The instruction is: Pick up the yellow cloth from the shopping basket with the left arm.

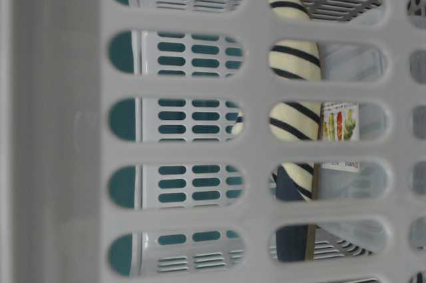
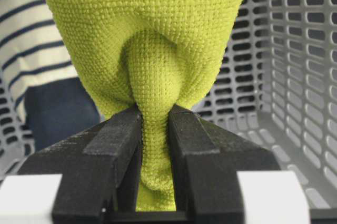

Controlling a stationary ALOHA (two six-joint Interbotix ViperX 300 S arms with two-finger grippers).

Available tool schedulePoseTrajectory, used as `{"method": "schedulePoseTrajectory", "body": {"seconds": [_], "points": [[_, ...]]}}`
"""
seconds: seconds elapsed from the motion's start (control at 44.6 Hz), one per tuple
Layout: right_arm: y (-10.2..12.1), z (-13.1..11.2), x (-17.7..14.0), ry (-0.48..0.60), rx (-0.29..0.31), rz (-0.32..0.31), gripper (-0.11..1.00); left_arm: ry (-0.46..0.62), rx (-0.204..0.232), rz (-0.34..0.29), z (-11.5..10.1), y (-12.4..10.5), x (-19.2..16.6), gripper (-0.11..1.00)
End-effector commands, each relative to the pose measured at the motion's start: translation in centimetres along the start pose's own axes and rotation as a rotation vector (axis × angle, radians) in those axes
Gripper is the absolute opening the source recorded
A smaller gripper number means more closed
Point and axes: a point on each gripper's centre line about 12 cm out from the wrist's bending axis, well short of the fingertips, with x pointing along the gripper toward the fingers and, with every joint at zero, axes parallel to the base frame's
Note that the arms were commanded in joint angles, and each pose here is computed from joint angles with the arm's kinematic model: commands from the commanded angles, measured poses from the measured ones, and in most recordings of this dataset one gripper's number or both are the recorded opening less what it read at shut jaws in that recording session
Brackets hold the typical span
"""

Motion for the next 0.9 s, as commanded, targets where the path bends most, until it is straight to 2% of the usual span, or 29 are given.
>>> {"method": "schedulePoseTrajectory", "body": {"seconds": [0.0,0.874], "points": [[0.05,0.48,0.08,-0.015,-0.002,0.002,0.74,-0.044,0.0,0.004,0.18,0.05,-1.82,0.13],[0.03,0.29,0.08,-0.011,0.0,0.001,0.74,-0.028,-0.004,0.003,0.01,0.04,-1.74,0.13]]}}
